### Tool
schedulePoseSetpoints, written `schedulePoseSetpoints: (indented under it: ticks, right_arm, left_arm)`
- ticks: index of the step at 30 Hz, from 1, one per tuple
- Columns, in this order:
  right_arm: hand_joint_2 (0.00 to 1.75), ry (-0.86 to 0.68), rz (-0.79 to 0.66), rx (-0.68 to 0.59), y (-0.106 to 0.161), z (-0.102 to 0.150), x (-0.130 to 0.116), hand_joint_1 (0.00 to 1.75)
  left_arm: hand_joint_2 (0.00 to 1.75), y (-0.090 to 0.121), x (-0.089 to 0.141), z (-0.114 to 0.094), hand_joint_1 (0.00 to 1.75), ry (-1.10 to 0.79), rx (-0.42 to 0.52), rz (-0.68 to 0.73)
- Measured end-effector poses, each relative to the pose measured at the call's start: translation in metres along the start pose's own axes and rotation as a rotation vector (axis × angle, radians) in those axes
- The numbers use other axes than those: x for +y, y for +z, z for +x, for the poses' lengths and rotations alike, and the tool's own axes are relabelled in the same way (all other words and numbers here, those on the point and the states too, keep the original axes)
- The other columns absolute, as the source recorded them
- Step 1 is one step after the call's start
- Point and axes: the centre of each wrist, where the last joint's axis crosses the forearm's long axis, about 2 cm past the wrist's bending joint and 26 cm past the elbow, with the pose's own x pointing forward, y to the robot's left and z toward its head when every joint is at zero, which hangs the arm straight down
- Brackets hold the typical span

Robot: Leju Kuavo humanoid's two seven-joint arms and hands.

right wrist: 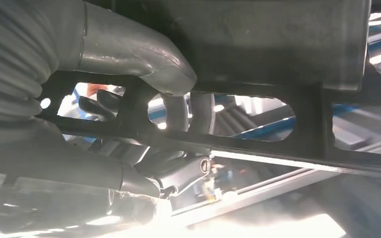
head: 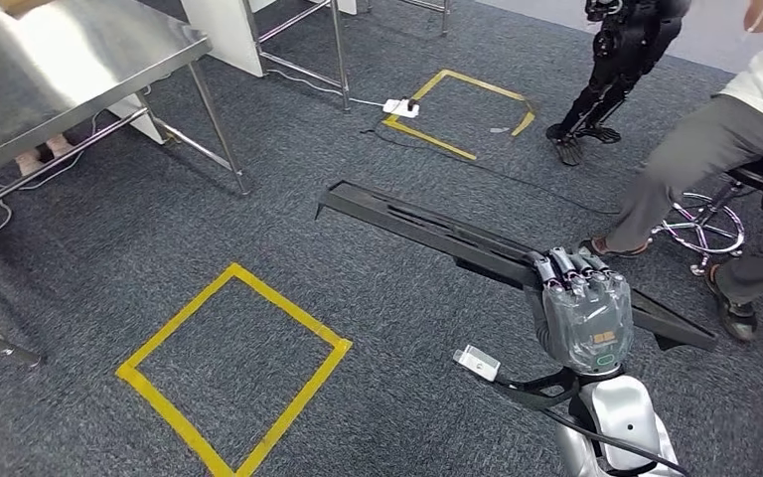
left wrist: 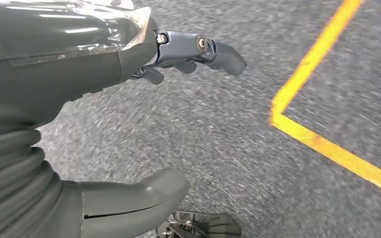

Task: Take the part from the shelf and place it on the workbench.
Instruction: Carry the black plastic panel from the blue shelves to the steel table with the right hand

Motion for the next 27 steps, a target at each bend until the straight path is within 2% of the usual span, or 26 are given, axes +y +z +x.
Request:
schedulePoseSetpoints:
  ticks: [27]
  right_arm:
    - [1.75,0.013,0.005,0.017,0.0061,-0.006,0.0019,1.75]
  left_arm:
    - [1.75,0.0006,0.0012,-0.0021,0.0,-0.013,0.005,-0.008]
